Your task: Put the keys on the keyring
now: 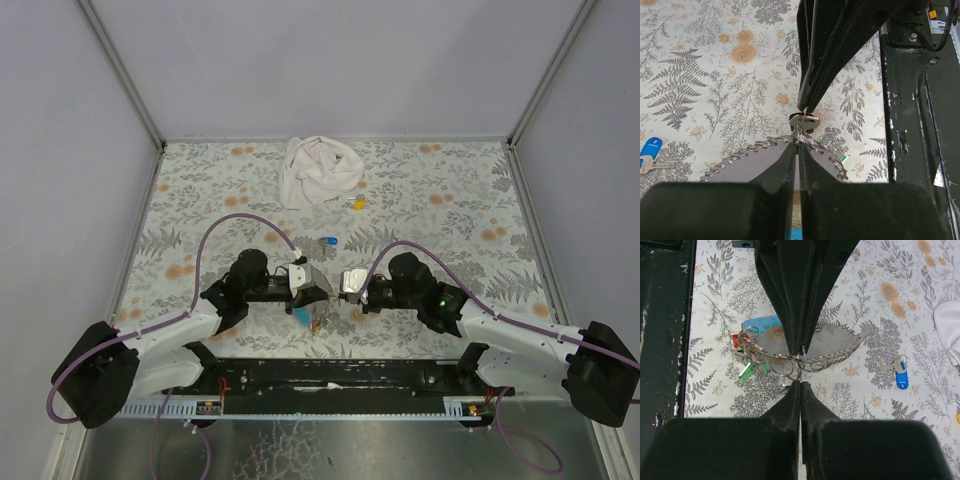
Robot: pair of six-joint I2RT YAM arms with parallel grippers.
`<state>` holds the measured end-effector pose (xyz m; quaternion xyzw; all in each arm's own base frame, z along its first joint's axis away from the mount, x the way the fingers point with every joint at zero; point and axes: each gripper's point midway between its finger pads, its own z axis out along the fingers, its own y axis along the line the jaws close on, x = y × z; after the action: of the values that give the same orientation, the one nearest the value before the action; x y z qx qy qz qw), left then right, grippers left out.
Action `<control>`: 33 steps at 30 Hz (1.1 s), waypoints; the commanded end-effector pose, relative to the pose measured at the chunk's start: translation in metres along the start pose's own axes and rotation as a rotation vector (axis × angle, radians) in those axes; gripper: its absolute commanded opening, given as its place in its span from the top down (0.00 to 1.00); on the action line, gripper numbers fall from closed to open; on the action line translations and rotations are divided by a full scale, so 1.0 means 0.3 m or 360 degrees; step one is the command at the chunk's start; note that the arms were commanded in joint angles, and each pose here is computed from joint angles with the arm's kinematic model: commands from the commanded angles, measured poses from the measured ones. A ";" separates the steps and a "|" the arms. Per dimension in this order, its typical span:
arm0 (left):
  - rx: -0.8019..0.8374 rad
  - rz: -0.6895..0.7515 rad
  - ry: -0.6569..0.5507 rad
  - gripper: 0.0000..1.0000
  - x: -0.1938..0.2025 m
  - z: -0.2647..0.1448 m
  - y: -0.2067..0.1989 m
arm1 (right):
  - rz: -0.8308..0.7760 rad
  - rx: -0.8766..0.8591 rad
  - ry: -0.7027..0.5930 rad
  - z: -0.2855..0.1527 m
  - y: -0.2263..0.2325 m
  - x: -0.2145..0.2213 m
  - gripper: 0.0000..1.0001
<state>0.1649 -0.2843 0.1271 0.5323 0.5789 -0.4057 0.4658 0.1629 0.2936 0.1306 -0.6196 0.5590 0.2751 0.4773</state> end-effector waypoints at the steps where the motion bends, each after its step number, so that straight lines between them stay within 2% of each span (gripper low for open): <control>1: 0.0038 0.0084 -0.0110 1.00 -0.068 0.006 -0.008 | -0.0019 0.0006 -0.0075 0.004 -0.008 -0.050 1.00; 33: 0.0064 0.0072 -0.0122 1.00 -0.069 0.013 -0.015 | -0.0014 -0.0025 -0.0100 0.010 -0.001 -0.063 1.00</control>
<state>0.1603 -0.2854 0.1282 0.5353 0.5733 -0.4161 0.4600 0.1625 0.2938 0.1293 -0.6188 0.5614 0.2769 0.4746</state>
